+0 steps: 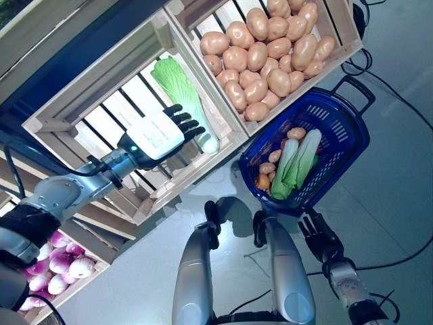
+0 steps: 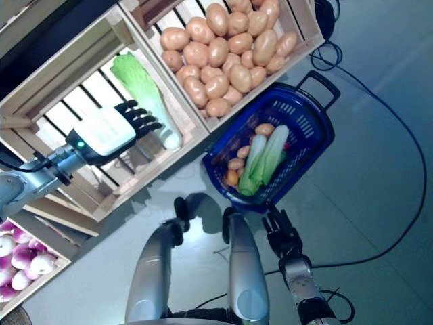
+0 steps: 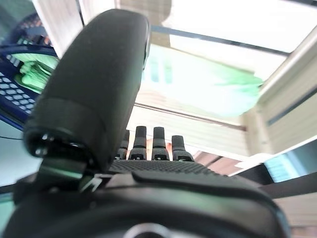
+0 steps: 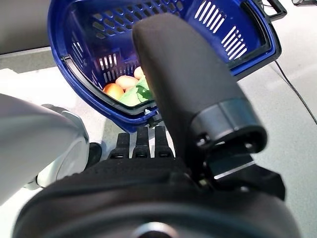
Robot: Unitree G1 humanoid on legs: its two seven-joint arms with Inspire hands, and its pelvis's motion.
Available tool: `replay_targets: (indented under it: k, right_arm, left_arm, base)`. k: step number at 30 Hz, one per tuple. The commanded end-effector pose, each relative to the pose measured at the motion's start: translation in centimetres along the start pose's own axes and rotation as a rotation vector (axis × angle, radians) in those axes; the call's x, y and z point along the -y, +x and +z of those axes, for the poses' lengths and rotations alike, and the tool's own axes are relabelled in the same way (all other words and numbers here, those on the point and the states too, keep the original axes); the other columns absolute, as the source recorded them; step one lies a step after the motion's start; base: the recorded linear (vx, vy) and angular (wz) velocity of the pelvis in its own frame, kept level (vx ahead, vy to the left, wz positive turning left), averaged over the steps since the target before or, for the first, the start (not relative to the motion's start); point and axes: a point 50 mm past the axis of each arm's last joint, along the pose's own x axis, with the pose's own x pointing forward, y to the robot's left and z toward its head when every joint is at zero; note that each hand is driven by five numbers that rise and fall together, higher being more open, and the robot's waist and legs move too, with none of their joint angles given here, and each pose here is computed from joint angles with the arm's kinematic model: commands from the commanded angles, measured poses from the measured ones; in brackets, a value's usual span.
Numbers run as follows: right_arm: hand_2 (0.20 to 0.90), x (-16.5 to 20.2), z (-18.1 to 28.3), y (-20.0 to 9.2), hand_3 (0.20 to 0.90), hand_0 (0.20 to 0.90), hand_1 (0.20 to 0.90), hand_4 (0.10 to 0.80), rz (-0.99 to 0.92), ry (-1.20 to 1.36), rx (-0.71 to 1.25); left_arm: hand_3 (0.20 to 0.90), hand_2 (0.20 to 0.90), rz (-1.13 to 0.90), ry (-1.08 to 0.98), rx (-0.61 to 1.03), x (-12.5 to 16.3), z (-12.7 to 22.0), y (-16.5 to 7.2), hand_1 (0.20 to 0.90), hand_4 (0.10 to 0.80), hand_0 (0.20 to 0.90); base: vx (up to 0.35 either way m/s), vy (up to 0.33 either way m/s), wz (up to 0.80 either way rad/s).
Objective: Put vegetables into the basket
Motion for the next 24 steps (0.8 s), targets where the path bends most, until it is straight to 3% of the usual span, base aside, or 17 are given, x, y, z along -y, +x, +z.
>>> replay_targets:
  k: [1,24]
  right_arm:
    - [0.900,-0.4,1.8,-0.4,0.900,0.900,0.900,0.800,0.061,0.027,0.049]
    - [0.900,-0.7,2.7,-1.0,0.900,0.900,0.900,0.800,0.091,0.024,0.084]
  left_arm:
    - [0.900,0.900,0.204,0.068,-0.040,-4.3,-2.9,1.8,0.900,0.800,0.900]
    - [0.900,0.900,0.148,0.114,-0.314,-2.9,-6.7,2.3,0.900,0.800,0.900]
  base:
    - [-0.010,-0.008,-0.05]
    - [-0.008,0.016,-0.04]
